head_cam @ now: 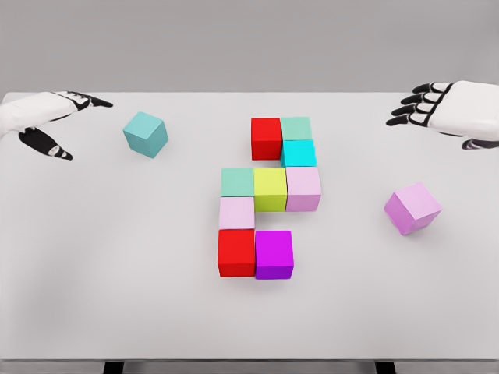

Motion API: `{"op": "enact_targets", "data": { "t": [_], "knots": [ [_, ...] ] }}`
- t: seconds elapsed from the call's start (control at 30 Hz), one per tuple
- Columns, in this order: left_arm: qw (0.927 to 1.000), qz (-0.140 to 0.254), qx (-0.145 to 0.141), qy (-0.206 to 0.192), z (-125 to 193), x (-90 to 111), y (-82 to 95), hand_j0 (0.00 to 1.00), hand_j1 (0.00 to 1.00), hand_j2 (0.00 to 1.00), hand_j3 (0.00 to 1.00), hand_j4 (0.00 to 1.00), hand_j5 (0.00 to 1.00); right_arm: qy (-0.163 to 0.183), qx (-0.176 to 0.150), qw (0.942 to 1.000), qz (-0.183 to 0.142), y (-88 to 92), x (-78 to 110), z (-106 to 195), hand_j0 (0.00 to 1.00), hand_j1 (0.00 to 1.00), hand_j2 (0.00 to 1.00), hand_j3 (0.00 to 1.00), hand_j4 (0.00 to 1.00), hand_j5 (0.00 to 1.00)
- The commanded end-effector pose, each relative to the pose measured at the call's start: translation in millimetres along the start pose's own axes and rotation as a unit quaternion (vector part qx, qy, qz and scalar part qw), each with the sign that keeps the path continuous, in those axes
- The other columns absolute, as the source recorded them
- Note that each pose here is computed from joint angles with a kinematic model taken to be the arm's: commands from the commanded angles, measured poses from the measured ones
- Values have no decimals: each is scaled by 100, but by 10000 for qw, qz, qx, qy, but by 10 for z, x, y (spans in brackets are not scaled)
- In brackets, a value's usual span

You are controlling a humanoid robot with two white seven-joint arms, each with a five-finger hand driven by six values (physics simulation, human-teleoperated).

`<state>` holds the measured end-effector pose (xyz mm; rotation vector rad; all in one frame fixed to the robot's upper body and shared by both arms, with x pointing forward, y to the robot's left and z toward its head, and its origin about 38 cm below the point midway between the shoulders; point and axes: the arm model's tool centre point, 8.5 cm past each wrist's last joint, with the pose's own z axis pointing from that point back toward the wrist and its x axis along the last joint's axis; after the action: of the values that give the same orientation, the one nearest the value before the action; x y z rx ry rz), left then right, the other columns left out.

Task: Assemble the squares on the desktop into the number 2

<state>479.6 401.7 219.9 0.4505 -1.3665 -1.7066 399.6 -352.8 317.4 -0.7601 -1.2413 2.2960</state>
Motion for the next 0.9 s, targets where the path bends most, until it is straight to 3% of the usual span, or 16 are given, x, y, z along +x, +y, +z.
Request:
{"op": "enact_targets", "data": {
  "t": [0.0, 0.17, 0.3, 0.37, 0.43, 0.53, 0.87],
  "knots": [
    [10000, 60, 42, -38, -42, 18, -4, 100, 100, 100, 100, 100, 100, -9, -11, 10000, -6, -7, 8, -1, 100, 100, 100, 100, 100, 100],
    [10000, 22, 76, -52, -59, 31, 50, 100, 100, 100, 100, 100, 100, -178, 157, 9997, -40, 80, 79, -87, 100, 100, 100, 100, 100, 100],
    [9994, 5, -142, -324, -402, 222, 31, 100, 100, 100, 100, 100, 100, 39, 336, 9994, -44, 128, -54, 27, 100, 100, 100, 100, 100, 100],
    [9991, 57, -173, -388, -531, 275, -20, 100, 100, 100, 100, 100, 100, -156, 531, 9984, -107, 261, 44, -70, 100, 100, 100, 100, 100, 100],
    [9993, 25, -115, -359, -515, 260, 52, 100, 100, 100, 100, 100, 100, -422, 721, 9964, -141, 389, 193, -181, 100, 100, 100, 100, 100, 100],
    [9992, 235, -149, -288, -593, 207, -49, 100, 100, 100, 100, 100, 100, -644, 828, 9944, -137, 456, 323, -258, 100, 100, 100, 100, 100, 100],
    [9989, 376, -203, -183, -805, 189, -89, 100, 100, 100, 100, 100, 100, -848, 1047, 9906, -220, 619, 441, -331, 100, 100, 100, 100, 100, 100]
  ]
}}
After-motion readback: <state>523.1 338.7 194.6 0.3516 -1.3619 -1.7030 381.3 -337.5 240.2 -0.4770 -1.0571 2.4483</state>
